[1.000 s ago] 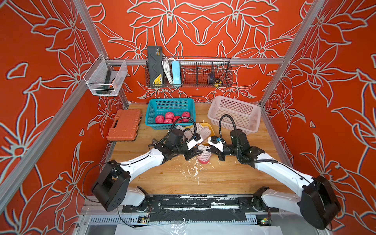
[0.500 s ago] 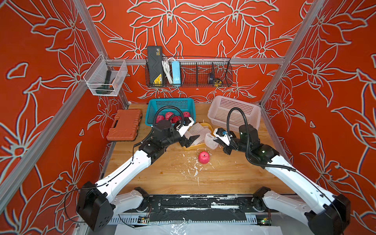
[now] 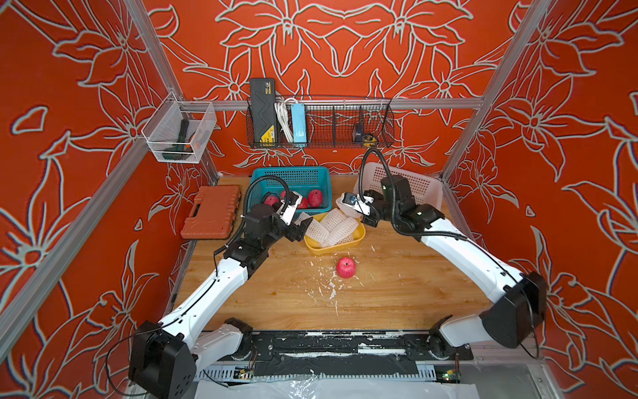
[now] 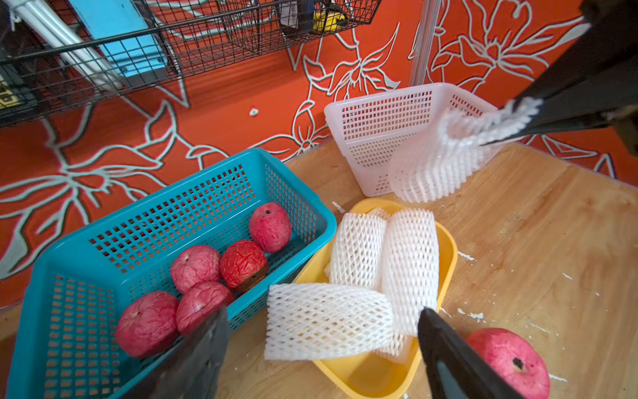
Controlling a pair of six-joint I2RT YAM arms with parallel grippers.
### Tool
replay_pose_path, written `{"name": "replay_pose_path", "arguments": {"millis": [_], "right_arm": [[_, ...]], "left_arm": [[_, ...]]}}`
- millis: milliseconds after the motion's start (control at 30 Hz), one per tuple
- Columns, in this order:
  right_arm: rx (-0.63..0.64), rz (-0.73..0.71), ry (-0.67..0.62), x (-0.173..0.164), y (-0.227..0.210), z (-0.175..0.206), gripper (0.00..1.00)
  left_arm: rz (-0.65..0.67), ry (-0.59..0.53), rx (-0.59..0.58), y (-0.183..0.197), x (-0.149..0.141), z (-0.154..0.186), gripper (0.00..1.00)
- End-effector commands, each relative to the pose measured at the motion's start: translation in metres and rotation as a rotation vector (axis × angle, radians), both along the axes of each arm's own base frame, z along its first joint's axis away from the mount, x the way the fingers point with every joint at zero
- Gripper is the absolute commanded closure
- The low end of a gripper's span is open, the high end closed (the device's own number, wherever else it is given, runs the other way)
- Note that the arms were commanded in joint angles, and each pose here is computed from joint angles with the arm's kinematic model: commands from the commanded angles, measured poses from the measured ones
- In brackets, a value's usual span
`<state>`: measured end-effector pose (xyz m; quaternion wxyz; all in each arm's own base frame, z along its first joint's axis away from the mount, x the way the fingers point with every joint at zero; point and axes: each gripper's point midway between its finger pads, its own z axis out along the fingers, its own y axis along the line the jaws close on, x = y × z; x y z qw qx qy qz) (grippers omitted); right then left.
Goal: Remove foam nets from apples
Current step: Place the foam net into the storage box.
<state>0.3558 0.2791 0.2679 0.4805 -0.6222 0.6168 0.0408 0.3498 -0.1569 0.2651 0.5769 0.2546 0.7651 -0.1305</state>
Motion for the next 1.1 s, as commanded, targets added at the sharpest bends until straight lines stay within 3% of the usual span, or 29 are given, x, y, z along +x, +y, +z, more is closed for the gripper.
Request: {"name": "replay_pose_path", "arguments": {"millis": [0, 267, 467, 567, 767, 1067], "right_arm": [[-0.081, 0.109, 0.014, 0.002, 0.015, -0.025, 1.0], [-0.189, 0.258, 0.152, -0.014, 0.054, -0.108, 0.99], [-0.179, 0.316, 0.208, -0.033, 0.072, -0.124, 0.95], [-0.184, 0.264, 0.235, -0.024, 0.073, -0.126, 0.79], [-0.183, 0.231, 0.262, -0.021, 0.074, -0.121, 0.58], [-0.13, 0.252, 0.234, -0.033, 0.071, -0.093, 0.34]], "left_arm": [[0.067, -0.021, 0.013, 0.016, 0.003, 0.004, 0.15], [0.098, 0.008, 0.035, 0.032, -0.003, -0.01, 0.15], [0.079, 0.014, 0.033, 0.029, -0.003, -0.012, 0.15], [0.037, 0.027, 0.031, 0.022, -0.004, -0.015, 0.15], [-0.003, 0.038, 0.045, 0.017, -0.007, -0.018, 0.15], [0.003, 0.039, 0.057, 0.019, -0.007, -0.019, 0.15]]}}
